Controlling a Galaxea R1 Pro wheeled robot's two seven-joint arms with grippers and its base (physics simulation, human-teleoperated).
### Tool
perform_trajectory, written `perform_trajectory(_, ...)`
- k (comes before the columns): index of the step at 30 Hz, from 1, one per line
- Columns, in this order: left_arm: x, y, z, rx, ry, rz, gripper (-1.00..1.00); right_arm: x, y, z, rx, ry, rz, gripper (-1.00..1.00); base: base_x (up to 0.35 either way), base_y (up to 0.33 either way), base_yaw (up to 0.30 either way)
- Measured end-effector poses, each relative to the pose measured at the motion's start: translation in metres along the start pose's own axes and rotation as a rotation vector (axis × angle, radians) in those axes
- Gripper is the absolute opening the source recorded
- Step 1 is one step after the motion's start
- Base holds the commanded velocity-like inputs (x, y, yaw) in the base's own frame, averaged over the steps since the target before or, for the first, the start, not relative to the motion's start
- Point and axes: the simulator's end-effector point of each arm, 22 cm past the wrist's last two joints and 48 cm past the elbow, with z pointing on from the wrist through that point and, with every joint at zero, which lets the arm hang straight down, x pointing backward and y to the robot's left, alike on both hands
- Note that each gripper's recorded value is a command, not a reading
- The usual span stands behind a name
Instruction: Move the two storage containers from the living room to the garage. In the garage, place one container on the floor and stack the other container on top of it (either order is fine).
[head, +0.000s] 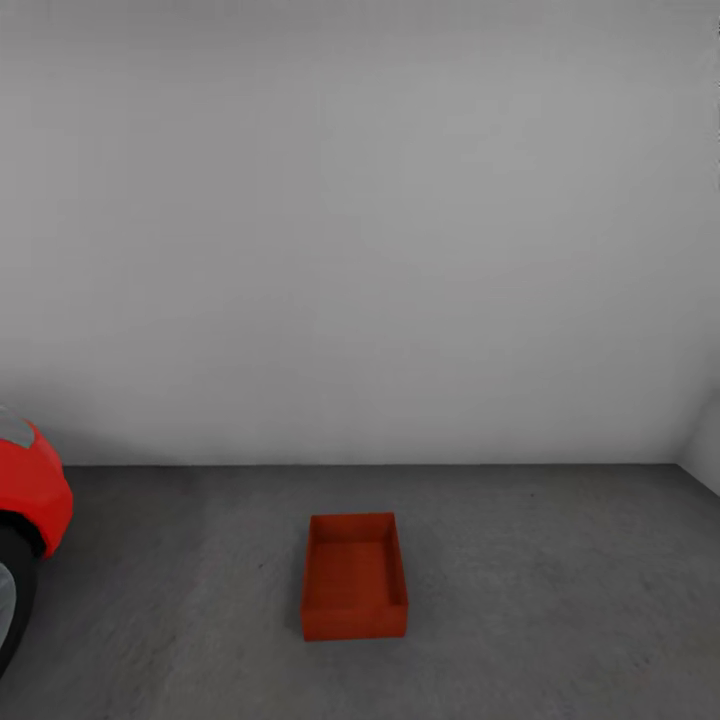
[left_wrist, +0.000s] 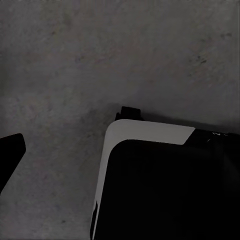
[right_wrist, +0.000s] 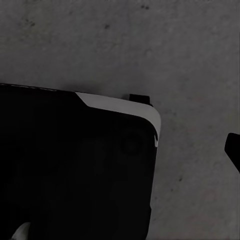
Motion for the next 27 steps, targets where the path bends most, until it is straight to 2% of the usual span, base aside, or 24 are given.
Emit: perform_trajectory(27,-0.018,-0.003,-0.005,0.008,-0.045,-0.005,1.0,-0.017,-0.003,-0.001,0.02,-0.041,-0.005,1.0,0.0,0.0,0.0)
